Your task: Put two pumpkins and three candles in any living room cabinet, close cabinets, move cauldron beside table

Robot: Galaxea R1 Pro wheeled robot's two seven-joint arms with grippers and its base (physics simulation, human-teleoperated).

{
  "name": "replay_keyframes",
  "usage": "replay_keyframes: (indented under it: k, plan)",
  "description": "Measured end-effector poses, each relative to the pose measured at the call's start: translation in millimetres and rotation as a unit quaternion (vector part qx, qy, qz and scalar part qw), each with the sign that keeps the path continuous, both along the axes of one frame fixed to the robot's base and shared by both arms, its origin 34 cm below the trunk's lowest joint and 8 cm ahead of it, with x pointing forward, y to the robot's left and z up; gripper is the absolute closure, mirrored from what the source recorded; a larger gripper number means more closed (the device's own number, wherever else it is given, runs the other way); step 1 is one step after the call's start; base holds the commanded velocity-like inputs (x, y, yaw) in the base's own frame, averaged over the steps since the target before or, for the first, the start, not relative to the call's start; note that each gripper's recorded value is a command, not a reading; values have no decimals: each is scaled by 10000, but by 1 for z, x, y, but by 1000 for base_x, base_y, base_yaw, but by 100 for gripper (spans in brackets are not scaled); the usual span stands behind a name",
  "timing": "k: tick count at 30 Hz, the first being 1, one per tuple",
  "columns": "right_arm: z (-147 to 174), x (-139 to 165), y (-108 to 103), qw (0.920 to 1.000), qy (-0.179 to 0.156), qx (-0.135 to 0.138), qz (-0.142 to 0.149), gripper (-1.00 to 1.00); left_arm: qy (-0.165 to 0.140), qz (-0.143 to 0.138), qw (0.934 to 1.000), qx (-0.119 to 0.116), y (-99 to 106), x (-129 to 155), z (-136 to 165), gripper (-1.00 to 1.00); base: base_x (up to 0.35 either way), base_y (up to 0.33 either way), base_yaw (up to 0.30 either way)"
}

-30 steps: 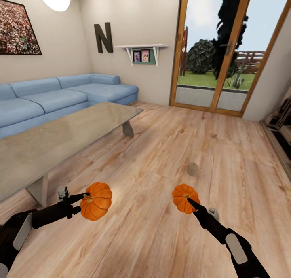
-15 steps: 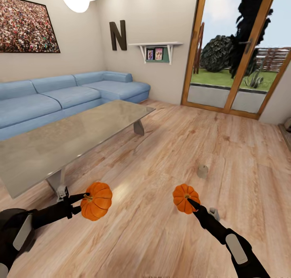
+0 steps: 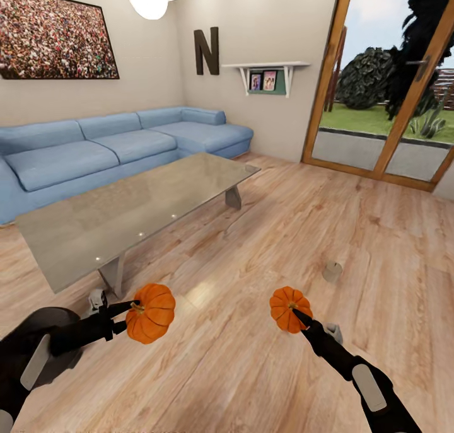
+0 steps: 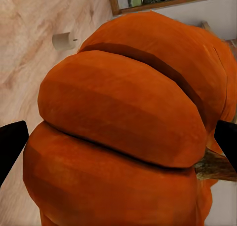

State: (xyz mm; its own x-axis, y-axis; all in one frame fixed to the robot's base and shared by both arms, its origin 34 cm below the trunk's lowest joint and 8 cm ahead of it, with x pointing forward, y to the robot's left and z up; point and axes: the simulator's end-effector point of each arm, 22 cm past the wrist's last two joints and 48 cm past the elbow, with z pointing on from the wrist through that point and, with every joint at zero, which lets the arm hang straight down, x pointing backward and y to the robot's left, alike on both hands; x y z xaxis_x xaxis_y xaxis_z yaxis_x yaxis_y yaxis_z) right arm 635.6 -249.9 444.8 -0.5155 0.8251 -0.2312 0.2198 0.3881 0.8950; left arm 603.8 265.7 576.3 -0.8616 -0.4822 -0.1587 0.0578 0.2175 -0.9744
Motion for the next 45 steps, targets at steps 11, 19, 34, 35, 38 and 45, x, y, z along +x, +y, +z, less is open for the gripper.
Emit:
replay_keyframes:
  k: [11,19,34,35,38,45]
  plan:
    - [15,3,-1,10000,96,16,-17,100,77,-3,10000,2,0,5,16,100,0,0,190]
    - [26,4,-2,9999,161,25,-28,100,140,-19,9999,5,-1,8,27,100,0,0,190]
    - [21,2,-2,9997,230,31,-37,100,241,-120,9996,33,-6,5,21,100,0,0,91]
    - [21,2,-2,9997,230,31,-37,100,242,-122,9996,34,-7,5,21,100,0,0,2]
    - [26,3,-2,9997,225,43,-41,100,240,-117,9996,21,-7,6,25,100,0,0,-31]
    - [37,5,-2,9998,203,33,-37,100,215,-123,9997,32,-7,7,36,100,0,0,-192]
